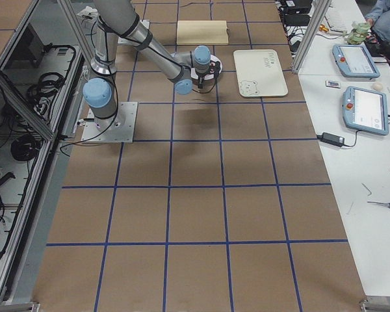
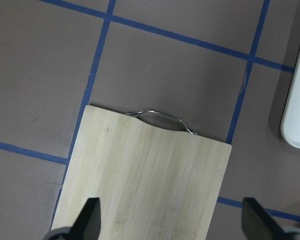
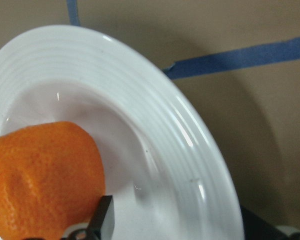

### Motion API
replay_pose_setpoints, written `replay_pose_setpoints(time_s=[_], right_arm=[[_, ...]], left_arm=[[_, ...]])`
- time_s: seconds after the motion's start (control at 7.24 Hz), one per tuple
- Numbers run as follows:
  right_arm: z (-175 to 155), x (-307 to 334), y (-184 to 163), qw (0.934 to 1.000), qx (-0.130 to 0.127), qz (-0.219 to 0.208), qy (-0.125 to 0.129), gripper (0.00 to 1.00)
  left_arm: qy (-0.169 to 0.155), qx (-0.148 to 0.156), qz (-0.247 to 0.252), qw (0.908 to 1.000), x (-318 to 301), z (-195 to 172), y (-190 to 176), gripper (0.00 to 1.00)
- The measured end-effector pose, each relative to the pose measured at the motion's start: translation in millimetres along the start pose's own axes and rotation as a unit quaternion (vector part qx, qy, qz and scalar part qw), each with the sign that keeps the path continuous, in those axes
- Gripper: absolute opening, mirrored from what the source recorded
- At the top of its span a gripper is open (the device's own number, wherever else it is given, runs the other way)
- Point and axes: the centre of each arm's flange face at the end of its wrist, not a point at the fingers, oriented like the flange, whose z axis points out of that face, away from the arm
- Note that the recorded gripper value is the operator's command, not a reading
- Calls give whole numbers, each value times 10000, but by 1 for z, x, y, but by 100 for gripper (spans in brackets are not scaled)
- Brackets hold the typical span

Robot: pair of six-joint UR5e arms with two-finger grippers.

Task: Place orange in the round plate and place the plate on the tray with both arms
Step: 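Grip the plate rim nearest the right gripper with the right gripper, then slide the plate with the orange onto the bear tray with the right gripper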

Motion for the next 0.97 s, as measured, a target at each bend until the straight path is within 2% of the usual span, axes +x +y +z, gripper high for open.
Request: replay_pose_setpoints(time_s=[0.14,0.41,0.97], right_arm=[[1,0,1,10000,-6,6,4,15],[0,0,2,10000,6,35,36,8],[-17,-14,-19,9993,221,283,-50,7]], left_arm=[[-5,-44,84,10000,0,4,2,100],[-7,-74,164,9998,-1,6,5,100],[-7,-76,182,9998,-1,6,6,100]])
